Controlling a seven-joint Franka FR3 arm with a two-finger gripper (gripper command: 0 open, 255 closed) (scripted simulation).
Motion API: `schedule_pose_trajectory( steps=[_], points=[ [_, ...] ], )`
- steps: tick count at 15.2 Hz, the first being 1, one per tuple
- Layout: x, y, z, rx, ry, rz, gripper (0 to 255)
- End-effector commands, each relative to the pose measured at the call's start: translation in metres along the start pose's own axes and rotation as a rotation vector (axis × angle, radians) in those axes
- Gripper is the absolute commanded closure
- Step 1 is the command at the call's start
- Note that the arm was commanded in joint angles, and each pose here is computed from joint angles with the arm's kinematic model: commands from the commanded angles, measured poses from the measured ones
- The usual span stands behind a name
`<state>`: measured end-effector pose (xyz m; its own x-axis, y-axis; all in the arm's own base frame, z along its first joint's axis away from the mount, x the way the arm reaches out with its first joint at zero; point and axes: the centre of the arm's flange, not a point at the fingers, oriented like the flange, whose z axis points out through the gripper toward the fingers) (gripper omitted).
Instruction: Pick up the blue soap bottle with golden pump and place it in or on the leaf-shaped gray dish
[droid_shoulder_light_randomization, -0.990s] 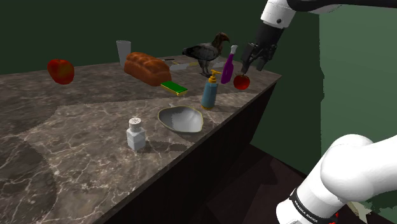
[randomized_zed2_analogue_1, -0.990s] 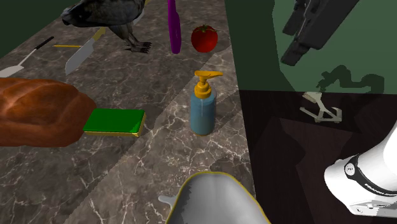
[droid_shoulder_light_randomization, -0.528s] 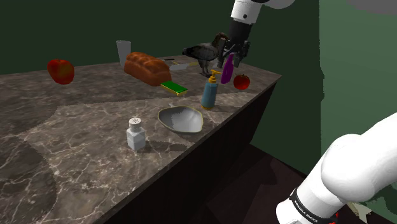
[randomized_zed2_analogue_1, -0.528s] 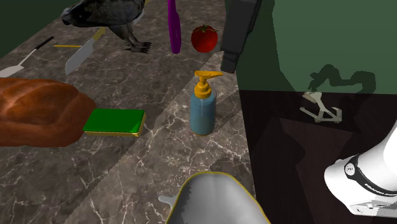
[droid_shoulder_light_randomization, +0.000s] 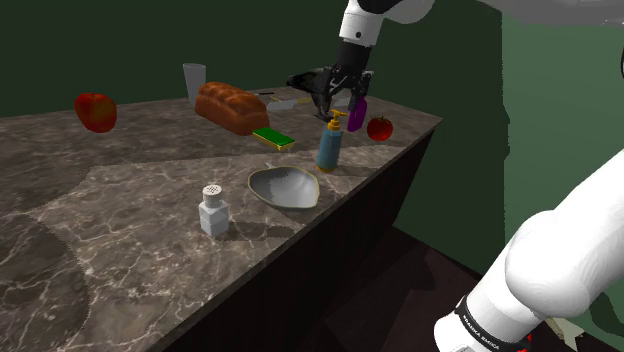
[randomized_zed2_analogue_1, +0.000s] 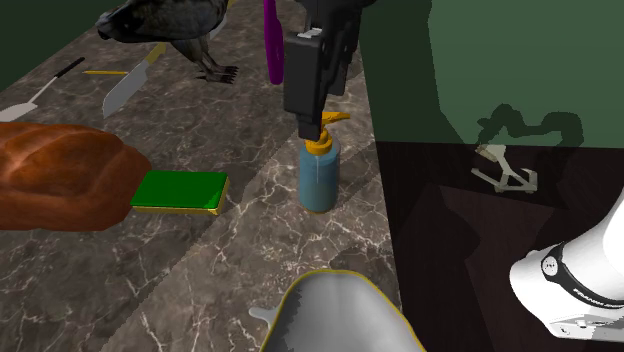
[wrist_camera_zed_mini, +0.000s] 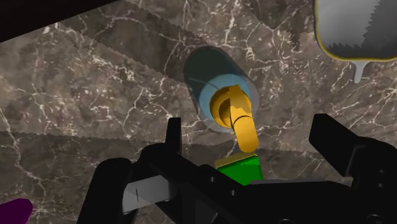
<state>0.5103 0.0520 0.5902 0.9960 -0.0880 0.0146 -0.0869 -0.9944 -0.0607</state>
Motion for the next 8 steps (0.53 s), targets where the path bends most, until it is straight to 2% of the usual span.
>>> schedule_pose_trajectory(
  steps=[1,8],
  points=[
    [0.0006,0.0009,0.0114,0.000,0.000,0.000,0],
    [0.0006,0.0009,0.0197,0.000,0.000,0.000,0]
  ],
)
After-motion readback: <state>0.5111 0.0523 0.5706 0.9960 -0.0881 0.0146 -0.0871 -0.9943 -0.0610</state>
